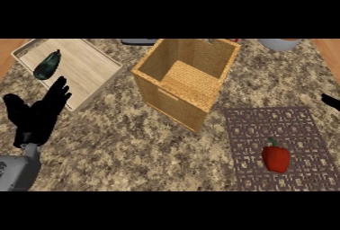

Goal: Pick the bell pepper from the placemat and place it in the basket

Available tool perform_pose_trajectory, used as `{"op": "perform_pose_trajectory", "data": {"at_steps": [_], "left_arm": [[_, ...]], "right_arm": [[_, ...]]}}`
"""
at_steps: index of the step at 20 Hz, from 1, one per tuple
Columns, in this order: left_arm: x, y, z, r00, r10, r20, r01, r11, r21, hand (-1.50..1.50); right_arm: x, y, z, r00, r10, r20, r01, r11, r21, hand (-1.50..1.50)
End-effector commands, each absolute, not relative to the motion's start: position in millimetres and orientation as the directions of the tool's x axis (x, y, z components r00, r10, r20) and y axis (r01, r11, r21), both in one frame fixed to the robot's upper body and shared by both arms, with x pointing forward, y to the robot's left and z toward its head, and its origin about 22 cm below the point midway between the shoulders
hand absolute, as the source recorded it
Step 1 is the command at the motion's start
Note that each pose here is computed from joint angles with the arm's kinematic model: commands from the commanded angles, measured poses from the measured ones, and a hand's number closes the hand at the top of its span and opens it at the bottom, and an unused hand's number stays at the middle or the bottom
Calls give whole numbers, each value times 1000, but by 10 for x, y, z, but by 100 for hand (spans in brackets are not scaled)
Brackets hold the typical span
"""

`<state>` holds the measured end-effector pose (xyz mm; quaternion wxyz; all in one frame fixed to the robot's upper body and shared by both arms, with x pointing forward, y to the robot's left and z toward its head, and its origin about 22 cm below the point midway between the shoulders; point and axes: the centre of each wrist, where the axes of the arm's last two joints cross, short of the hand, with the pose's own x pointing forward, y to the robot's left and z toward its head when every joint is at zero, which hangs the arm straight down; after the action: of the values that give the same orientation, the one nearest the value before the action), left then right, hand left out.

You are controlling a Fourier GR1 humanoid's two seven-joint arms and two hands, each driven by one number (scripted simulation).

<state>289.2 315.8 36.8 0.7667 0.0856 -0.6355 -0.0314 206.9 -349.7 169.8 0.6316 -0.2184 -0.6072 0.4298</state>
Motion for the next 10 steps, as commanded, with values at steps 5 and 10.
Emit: {"op": "perform_pose_trajectory", "data": {"at_steps": [5,10], "left_arm": [[2887,3260,481,178,-170,969,-55,982,182,0],[2719,3132,359,174,-164,971,-57,983,177,0]], "right_arm": [[2261,-3142,928,-103,770,629,-269,587,-763,-150],[2379,-3222,708,-37,822,568,-333,526,-783,-150]]}}
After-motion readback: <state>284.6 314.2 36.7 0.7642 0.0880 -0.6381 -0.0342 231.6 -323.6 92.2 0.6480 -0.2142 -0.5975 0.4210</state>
